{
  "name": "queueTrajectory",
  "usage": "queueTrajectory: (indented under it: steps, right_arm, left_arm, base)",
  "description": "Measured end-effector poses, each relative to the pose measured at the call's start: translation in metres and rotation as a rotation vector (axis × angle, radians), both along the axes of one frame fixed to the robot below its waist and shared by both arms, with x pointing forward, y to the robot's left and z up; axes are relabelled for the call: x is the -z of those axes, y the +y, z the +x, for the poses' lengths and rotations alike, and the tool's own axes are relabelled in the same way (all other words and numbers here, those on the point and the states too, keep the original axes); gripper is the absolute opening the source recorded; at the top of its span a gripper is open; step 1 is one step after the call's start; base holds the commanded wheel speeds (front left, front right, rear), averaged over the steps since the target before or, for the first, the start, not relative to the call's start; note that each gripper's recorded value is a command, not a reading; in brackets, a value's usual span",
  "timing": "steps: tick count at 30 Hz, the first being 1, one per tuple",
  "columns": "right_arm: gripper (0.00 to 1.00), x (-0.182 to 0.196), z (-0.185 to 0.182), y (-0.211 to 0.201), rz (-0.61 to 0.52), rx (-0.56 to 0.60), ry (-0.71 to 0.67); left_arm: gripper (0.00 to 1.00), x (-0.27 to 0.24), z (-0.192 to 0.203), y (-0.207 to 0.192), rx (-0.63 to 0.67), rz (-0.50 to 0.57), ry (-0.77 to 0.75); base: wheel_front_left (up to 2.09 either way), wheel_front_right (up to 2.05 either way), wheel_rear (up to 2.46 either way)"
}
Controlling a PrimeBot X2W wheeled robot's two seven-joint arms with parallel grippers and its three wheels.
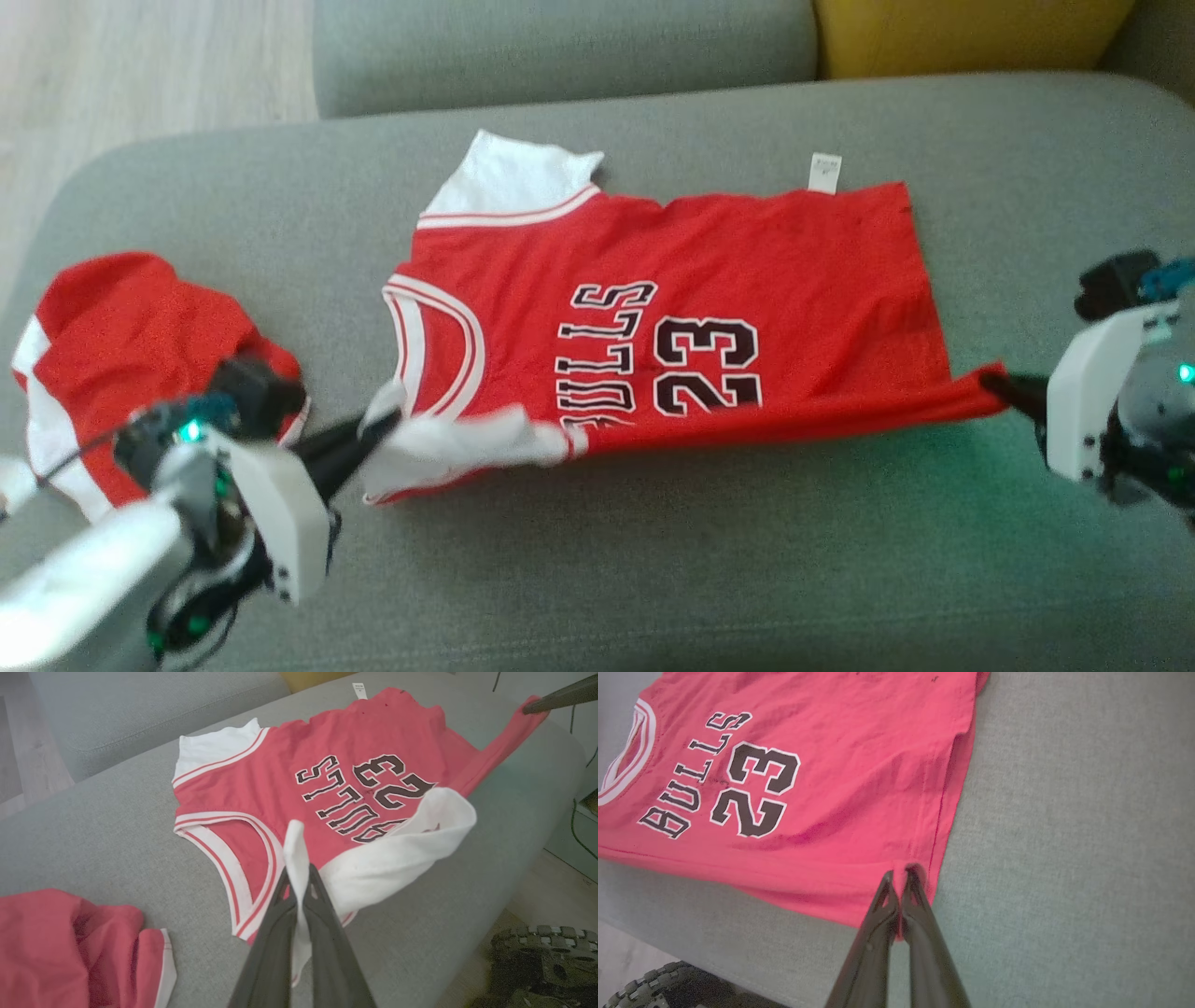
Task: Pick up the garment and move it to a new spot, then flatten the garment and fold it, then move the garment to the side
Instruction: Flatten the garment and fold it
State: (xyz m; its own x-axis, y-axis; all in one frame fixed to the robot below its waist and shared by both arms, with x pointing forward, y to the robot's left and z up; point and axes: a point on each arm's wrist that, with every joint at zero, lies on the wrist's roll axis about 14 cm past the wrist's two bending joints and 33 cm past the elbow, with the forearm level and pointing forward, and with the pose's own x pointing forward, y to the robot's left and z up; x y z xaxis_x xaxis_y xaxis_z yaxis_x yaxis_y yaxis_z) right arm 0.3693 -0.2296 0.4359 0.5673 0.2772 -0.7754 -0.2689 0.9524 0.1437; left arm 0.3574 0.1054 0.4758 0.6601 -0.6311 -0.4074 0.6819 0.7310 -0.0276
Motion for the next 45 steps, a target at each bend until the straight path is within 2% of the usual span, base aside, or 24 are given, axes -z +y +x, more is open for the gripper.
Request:
queueTrajectory:
  steps: [11, 17, 24, 25, 26, 27, 31, 35, 41, 45]
  right_arm:
    - [0.0, 0.009, 0.044, 0.002, -0.056, -0.001, -0.026]
    - [0.0, 0.024, 0.052, 0.007, -0.073, -0.014, -0.008]
    - [0.0, 0.041, 0.059, 0.01, -0.077, -0.006, 0.017]
    - [0.27, 0.041, 0.061, 0.012, -0.073, -0.004, 0.009]
    - [1.0, 0.041, 0.063, 0.012, -0.067, 0.003, -0.002]
    - [1.0, 0.041, 0.064, 0.012, -0.065, 0.008, -0.007]
    - [1.0, 0.037, 0.07, 0.008, -0.062, 0.034, -0.044]
    - [1.0, 0.029, 0.078, 0.004, -0.058, 0.054, -0.121]
    - [1.0, -0.017, 0.104, 0.008, 0.017, 0.097, -0.389]
    - [1.0, -0.056, 0.116, 0.012, 0.087, 0.135, -0.593]
  left_arm:
    - [0.0, 0.015, 0.062, 0.001, -0.044, 0.036, 0.001]
    - [0.0, 0.036, 0.079, -0.001, -0.045, 0.077, 0.032]
    - [0.0, 0.053, 0.098, -0.005, -0.072, 0.075, 0.047]
    - [0.0, 0.055, 0.099, -0.006, -0.074, 0.076, 0.05]
    - [0.23, 0.057, 0.1, -0.007, -0.079, 0.072, 0.046]
    - [1.0, 0.058, 0.102, -0.006, -0.086, 0.069, 0.042]
    - [1.0, 0.055, 0.108, -0.003, -0.123, 0.047, 0.016]
    - [1.0, 0.037, 0.121, 0.004, -0.209, -0.022, -0.057]
    - [1.0, -0.014, 0.142, 0.024, -0.397, -0.188, -0.198]
    - [1.0, -0.051, 0.141, 0.035, -0.513, -0.328, -0.266]
  base:
    - [0.0, 0.0, 0.0]
    - [0.0, 0.0, 0.0]
    - [0.0, 0.0, 0.0]
    - [0.0, 0.0, 0.0]
    - [0.0, 0.0, 0.0]
    - [0.0, 0.0, 0.0]
    - [0.0, 0.0, 0.0]
    - [0.0, 0.0, 0.0]
    - [0.0, 0.0, 0.0]
    - [0.0, 0.0, 0.0]
